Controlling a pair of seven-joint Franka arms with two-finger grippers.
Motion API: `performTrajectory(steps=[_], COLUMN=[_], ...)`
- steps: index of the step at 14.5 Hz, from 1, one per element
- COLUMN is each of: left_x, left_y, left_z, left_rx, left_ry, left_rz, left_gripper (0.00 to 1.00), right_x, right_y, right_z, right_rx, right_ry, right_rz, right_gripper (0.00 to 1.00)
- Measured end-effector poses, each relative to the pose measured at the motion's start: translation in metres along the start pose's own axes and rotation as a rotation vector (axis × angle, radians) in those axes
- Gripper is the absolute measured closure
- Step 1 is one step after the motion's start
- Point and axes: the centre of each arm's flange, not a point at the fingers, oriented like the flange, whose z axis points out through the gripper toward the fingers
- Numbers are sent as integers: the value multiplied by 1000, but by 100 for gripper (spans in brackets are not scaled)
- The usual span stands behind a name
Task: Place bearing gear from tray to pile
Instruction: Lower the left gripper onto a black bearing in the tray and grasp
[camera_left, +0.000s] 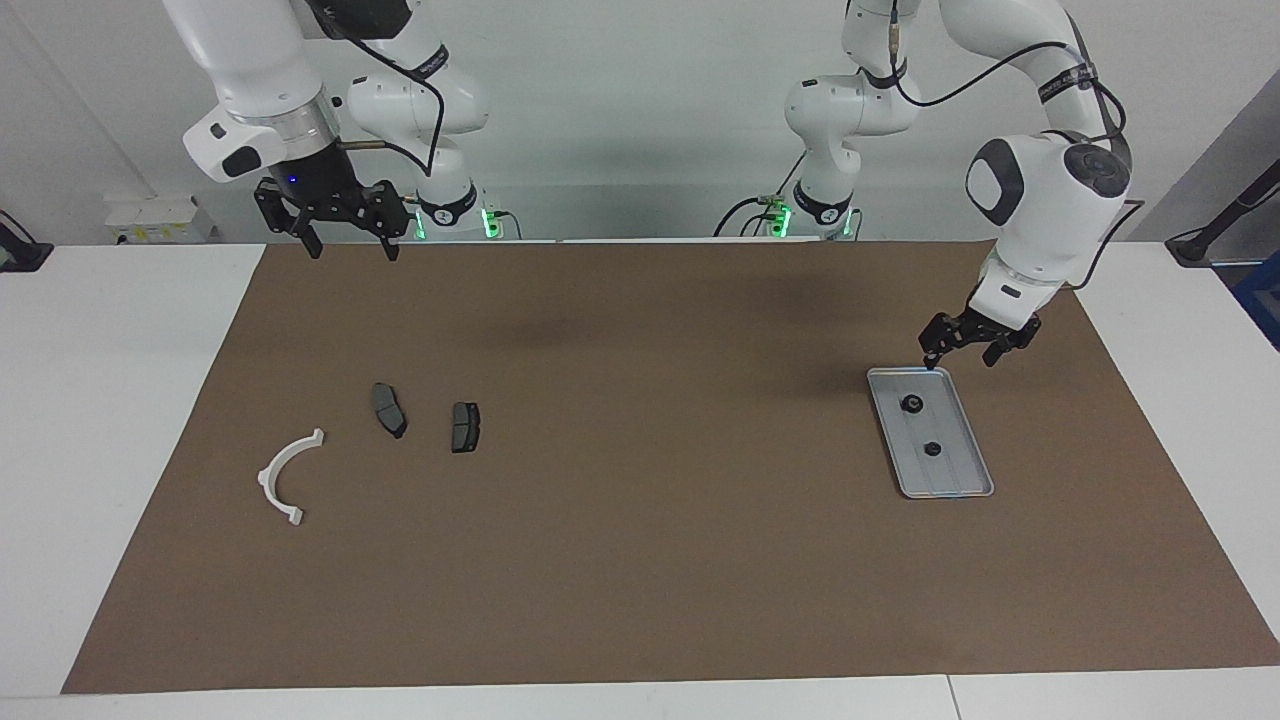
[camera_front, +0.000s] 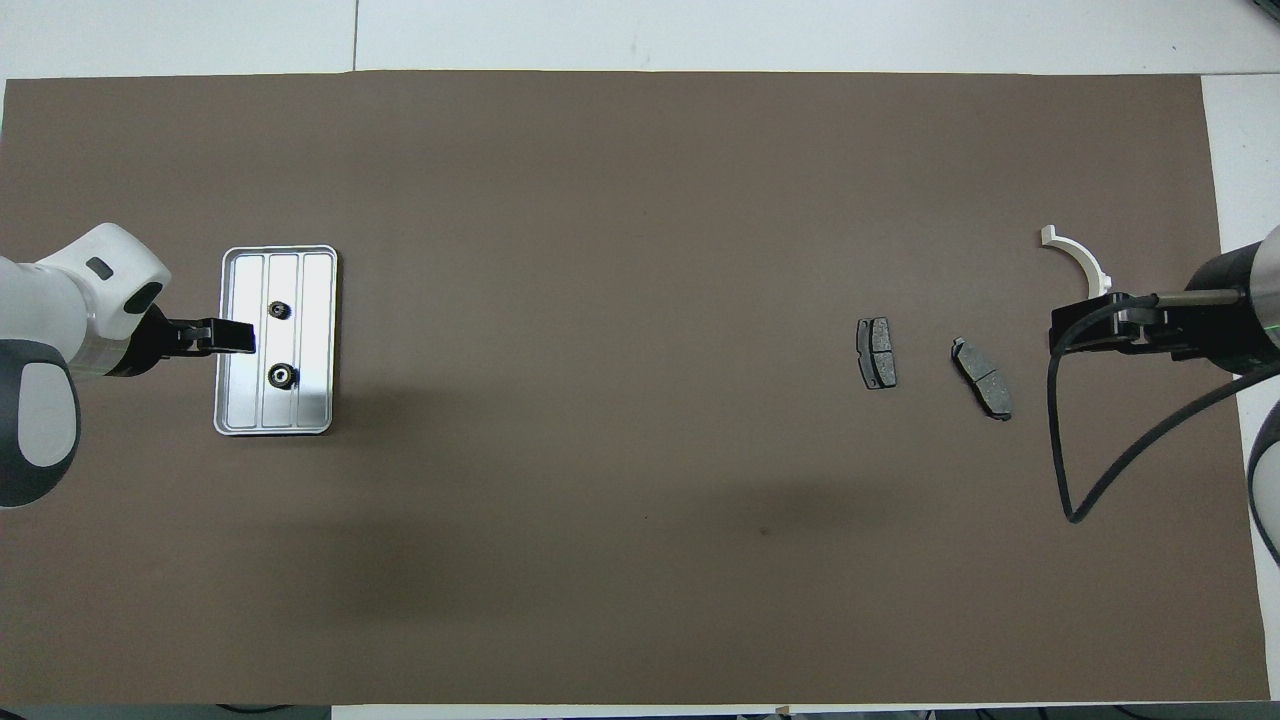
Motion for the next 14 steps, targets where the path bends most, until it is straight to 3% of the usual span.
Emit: performTrajectory(steps=[7,14], left_x=[4,8], left_y=[-1,-6], left_z=[54,82], left_rx=[7,13], left_ry=[-11,-17], left_rz=[-1,-2], left_gripper=[0,0], right_x=[0,0], right_y=[0,0], right_z=[0,-1], right_rx=[0,0], right_ry=[1,2], right_rz=[0,0], right_gripper=[0,0])
